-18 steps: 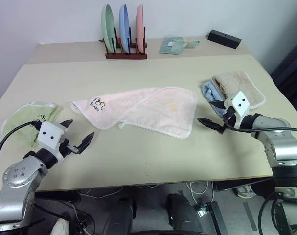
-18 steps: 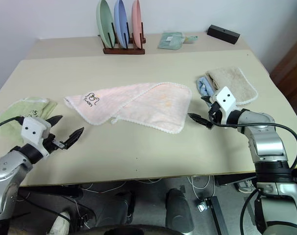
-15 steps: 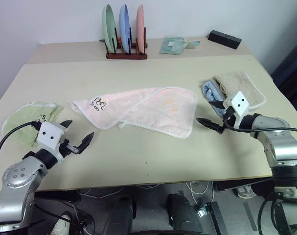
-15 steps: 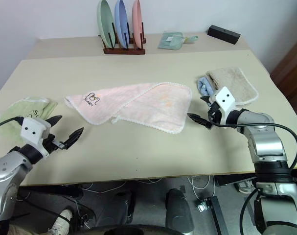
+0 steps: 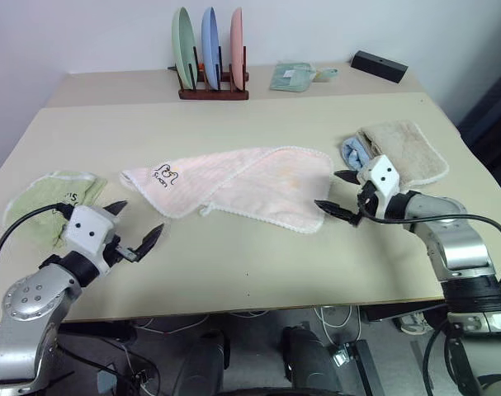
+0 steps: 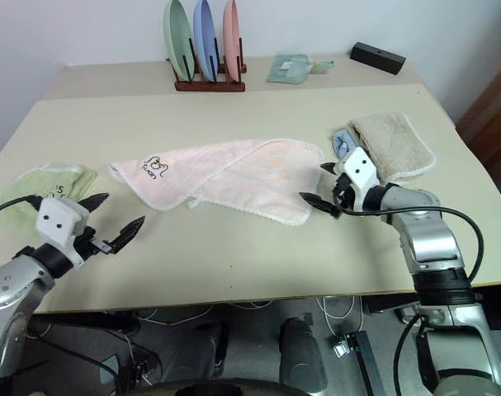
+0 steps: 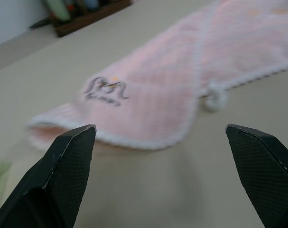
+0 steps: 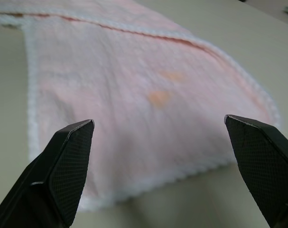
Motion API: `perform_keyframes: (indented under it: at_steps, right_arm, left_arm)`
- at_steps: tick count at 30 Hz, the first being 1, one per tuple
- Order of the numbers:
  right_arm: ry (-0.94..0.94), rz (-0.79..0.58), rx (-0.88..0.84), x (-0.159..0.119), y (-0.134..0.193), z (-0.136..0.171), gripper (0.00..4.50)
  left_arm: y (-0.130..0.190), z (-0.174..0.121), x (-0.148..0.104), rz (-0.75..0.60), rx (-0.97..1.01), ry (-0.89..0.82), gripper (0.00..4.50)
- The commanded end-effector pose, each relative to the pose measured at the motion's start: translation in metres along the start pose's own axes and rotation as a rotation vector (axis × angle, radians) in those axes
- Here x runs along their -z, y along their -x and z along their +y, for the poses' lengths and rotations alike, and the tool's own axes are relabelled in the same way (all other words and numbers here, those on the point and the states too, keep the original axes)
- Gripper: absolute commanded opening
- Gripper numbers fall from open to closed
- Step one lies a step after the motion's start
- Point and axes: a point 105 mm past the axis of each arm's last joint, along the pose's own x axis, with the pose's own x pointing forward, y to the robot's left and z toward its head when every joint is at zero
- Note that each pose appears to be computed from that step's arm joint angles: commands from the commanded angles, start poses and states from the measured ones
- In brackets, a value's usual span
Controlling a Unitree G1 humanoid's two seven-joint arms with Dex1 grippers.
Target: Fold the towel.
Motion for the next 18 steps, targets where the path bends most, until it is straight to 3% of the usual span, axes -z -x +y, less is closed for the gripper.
perform_keyframes:
  at_steps: [1,7,18]
  right_arm:
    - [-0.010,-0.048,-0.029,-0.016,-0.001,0.012,4.50]
    - [0.001,-0.064,0.014,-0.022,0.003,0.019,4.50]
    - [-0.011,-0.057,0.044,-0.015,0.007,0.027,4.50]
  left_arm:
    - [-0.009,-0.020,-0.010,-0.008,0.121,-0.090,4.48]
    - [-0.037,-0.008,0.003,0.118,0.115,-0.320,4.48]
    - [-0.069,0.025,0.039,0.232,0.033,-0.341,4.48]
